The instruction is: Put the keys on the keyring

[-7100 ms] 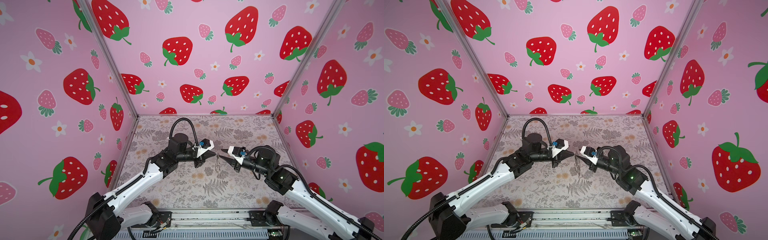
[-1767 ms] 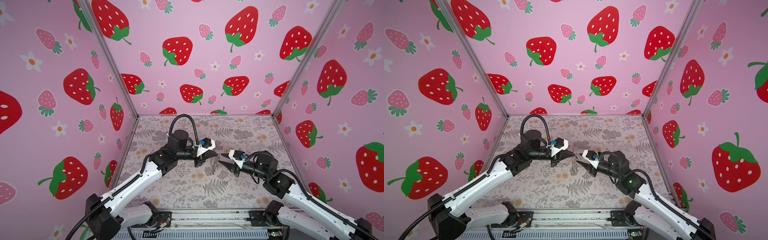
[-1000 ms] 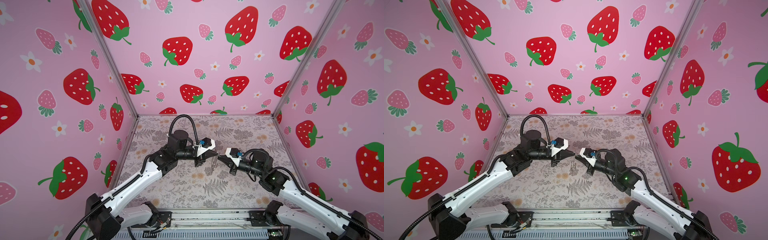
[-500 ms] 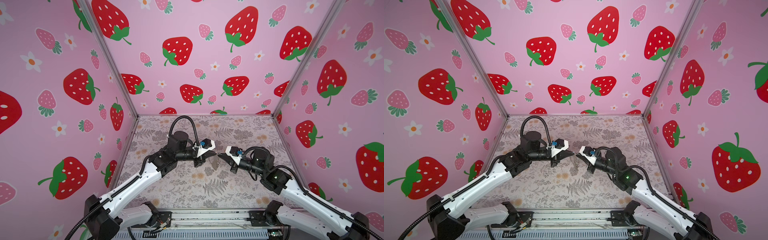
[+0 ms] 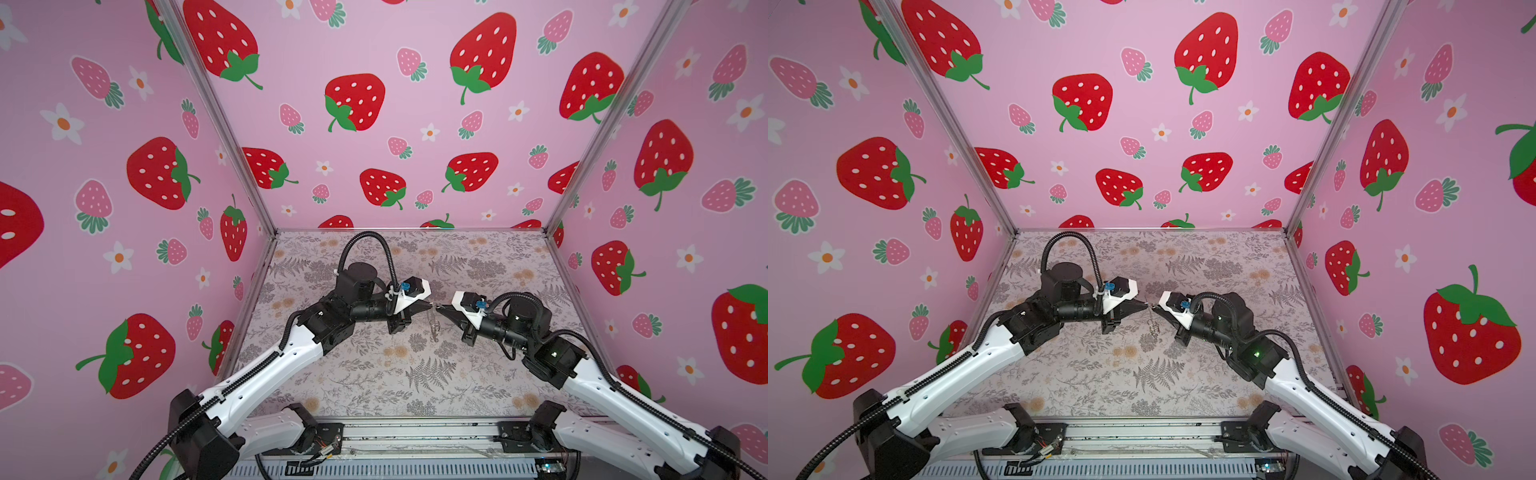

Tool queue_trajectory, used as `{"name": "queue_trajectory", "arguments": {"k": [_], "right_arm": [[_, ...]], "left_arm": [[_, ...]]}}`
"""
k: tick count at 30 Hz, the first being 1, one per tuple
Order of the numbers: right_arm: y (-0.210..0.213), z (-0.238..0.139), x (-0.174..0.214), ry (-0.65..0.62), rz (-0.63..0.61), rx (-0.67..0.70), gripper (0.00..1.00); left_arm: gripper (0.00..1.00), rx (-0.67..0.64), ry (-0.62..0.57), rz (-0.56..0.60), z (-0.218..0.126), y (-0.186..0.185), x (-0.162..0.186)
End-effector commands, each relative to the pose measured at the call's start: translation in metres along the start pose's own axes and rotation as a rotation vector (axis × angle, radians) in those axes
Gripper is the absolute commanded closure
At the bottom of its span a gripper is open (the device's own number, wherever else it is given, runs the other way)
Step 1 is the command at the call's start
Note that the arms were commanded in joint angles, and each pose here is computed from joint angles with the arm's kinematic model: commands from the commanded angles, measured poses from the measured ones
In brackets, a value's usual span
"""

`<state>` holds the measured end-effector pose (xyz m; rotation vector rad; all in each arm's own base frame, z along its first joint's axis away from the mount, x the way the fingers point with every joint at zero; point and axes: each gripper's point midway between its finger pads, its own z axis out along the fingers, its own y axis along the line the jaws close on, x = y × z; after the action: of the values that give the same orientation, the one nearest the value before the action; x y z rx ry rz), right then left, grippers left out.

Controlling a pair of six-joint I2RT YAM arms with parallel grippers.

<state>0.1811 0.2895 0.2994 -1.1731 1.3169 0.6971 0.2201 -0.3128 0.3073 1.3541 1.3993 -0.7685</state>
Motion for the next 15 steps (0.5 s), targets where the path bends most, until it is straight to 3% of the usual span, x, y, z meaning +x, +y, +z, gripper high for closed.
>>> {"name": "queue_trajectory", "arguments": {"k": [1,15], "right_arm": [[-0.0043,-0.0046,-0.0198,-0.048,-0.041,0.014,1.00],[-0.0128,-0.0032,-0.0161,-0.002,-0.101,0.053,1.00]], "left_arm": [[1.00,0.028,0.013,0.000,0.0022,-0.0063,0.0032],[1.00,0.077,0.058,0.010,0.0057,-0.0154,0.0114]]}}
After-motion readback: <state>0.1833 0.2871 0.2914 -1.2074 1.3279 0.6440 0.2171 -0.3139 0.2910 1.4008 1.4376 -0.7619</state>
